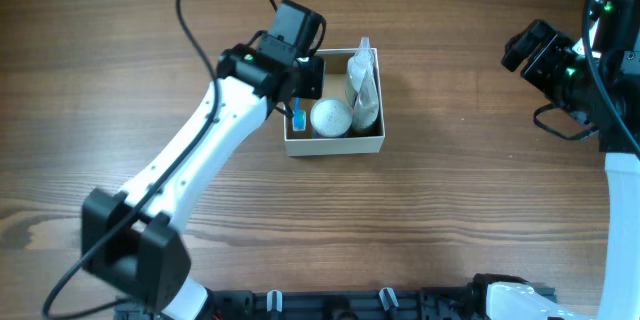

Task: Pack container
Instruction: 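Place the toothbrush into the box with the left gripper, then grasp the blue razor with the left gripper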

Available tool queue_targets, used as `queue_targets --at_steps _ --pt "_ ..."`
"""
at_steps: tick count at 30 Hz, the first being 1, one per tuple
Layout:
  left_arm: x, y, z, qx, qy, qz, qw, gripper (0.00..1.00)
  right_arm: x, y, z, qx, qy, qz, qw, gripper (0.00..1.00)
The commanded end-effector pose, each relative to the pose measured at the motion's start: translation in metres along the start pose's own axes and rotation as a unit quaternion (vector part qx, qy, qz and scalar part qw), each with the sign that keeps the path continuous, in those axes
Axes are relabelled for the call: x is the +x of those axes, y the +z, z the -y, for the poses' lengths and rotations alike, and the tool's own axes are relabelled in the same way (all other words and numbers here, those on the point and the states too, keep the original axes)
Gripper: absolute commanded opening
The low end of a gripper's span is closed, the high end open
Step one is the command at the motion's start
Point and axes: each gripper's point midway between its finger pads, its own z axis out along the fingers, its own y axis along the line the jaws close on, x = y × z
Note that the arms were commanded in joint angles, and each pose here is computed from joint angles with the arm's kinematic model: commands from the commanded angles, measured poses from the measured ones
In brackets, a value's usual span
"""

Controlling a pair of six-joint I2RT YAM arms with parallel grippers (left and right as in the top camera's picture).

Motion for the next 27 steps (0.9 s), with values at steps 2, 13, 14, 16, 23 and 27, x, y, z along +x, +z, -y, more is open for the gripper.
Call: queue_targets --at_steps 2,13,14,16,23,27 --pt "0.006 0.023 -0.007 -0.024 -0.024 -0.019 0.999 0.04 -0.001 0.001 -0.003 -0.006 0.006 -0.002 1.0 1.0" --pt "-0.007 -0.037 -0.019 -0.02 -0.039 0.012 0.999 0.48 -0.001 0.001 -0.003 -0.006 0.006 -0.002 1.0 1.0" --pt "-0.009 -0.044 -0.023 -0.021 -0.044 0.017 0.999 0.51 -0.001 0.001 -0.003 -0.006 0.006 -0.002 1.0 1.0" --pt "-0.011 -0.058 -0.037 -0.027 -0.058 0.025 0.998 0.53 -0.001 0.001 -0.003 -0.006 0.006 -0.002 1.0 1.0" --pt "0.002 -0.039 -0.116 -0.085 -0.126 -0.02 0.988 0.59 -0.001 0.001 -0.003 -0.006 0.006 -0.002 1.0 1.0" --pt "0.035 0.01 -0.15 -0.113 -0.156 -0.095 0.977 0.58 -0.001 0.001 -0.003 -0.006 0.006 -0.002 1.0 1.0"
